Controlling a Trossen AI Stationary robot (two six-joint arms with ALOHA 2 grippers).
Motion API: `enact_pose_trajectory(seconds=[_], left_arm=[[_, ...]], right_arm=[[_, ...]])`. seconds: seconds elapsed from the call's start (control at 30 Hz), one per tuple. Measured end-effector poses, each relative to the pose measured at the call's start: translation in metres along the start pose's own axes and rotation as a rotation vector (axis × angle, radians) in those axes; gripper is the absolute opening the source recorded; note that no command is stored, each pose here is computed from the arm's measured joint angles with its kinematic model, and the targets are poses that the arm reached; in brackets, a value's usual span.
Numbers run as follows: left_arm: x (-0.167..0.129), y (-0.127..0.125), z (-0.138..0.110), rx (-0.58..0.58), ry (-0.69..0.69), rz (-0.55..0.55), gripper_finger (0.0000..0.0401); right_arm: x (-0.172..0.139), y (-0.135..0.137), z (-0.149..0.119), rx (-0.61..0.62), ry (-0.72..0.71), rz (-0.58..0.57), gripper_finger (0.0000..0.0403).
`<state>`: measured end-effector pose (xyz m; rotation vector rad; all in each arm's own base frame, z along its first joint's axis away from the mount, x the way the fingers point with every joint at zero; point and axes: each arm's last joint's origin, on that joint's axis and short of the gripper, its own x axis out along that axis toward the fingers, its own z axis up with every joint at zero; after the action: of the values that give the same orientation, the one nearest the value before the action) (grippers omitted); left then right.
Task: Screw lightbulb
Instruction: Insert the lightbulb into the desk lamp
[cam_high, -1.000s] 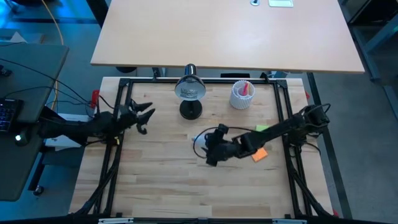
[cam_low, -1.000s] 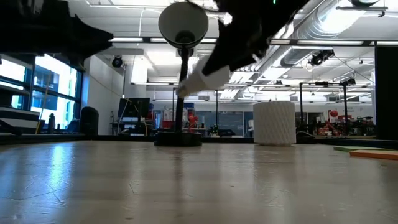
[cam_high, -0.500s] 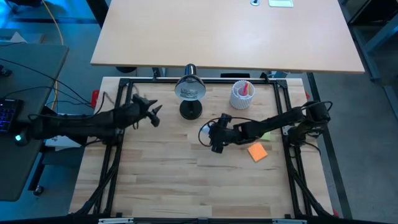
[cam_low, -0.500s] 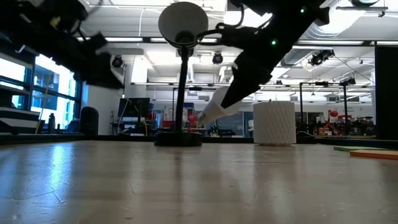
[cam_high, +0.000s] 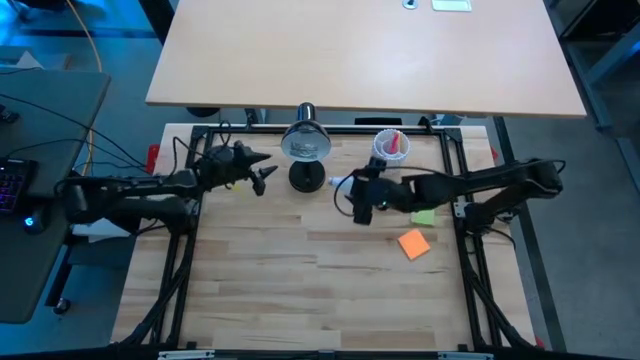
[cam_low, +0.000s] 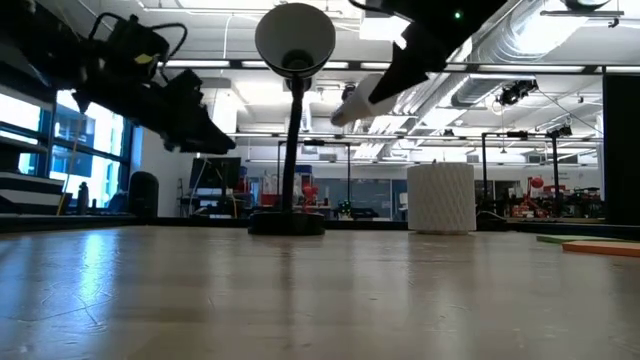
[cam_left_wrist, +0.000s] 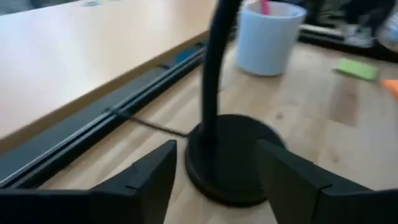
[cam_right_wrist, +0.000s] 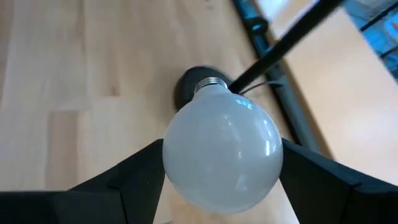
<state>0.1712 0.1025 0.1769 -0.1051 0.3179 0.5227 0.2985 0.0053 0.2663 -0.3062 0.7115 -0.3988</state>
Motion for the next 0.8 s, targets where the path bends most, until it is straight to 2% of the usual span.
enact_pose_trajectory(seconds=[0.1, 0.2, 0.4, 0.53, 0.7, 0.8], left_arm=[[0.014, 0.011, -0.005, 0.026, 0.006, -0.083, 0.0236], [0.03, 0.023, -0.007, 0.063, -0.024, -0.116, 0.0246], [0.07, 0.044, 0.006, 0.1, -0.152, -0.206, 0.0249], [0.099, 0.047, 0.017, 0.133, -0.198, -0.277, 0.0249], [0.127, 0.042, 0.024, 0.125, -0.202, -0.315, 0.0249], [0.137, 0.034, 0.024, 0.128, -0.194, -0.403, 0.0248]], right_arm=[[-0.006, -0.006, 0.002, 0.044, -0.021, -0.005, 0.0281], [-0.01, -0.003, 0.003, 0.065, -0.036, 0.03, 0.0281], [-0.014, 0.004, 0.005, 0.107, -0.053, 0.054, 0.0281], [-0.017, 0.01, 0.005, 0.141, -0.057, 0.062, 0.0281], [-0.024, 0.02, 0.006, 0.164, -0.069, 0.081, 0.0281], [-0.029, 0.027, 0.006, 0.166, -0.077, 0.073, 0.0281]])
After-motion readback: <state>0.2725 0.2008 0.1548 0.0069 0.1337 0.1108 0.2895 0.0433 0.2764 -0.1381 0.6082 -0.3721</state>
